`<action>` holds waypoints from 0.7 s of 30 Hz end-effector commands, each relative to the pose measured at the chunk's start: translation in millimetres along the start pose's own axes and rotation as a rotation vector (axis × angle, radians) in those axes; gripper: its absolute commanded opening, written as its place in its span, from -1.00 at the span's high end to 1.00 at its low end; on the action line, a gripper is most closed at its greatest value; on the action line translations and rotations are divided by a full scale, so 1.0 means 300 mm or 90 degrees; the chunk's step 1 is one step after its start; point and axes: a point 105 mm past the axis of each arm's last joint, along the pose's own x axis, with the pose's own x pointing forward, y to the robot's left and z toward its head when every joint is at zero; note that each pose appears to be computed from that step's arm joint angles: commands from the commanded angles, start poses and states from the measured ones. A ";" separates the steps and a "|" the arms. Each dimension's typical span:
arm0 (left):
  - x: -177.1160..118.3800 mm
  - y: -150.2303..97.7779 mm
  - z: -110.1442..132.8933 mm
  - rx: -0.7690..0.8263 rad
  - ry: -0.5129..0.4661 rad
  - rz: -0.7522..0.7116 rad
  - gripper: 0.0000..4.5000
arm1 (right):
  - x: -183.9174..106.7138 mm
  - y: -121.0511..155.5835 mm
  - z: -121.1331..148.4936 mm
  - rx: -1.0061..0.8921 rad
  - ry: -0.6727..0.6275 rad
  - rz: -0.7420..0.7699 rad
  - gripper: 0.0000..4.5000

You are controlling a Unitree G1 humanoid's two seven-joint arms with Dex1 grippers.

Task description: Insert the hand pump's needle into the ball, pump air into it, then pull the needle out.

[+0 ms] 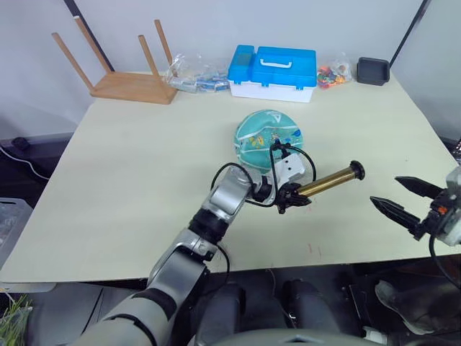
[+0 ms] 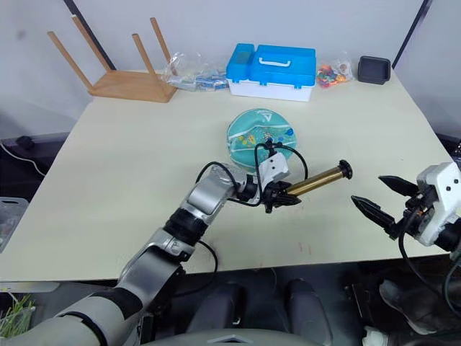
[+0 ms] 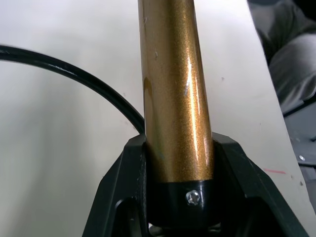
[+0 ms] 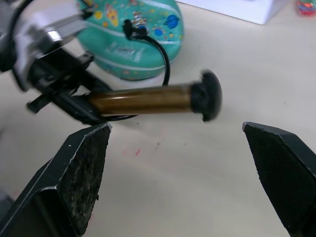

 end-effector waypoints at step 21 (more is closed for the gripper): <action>-0.108 -0.063 0.023 0.085 -0.299 0.020 0.47 | 0.195 0.135 0.163 0.331 -0.225 0.145 -1.00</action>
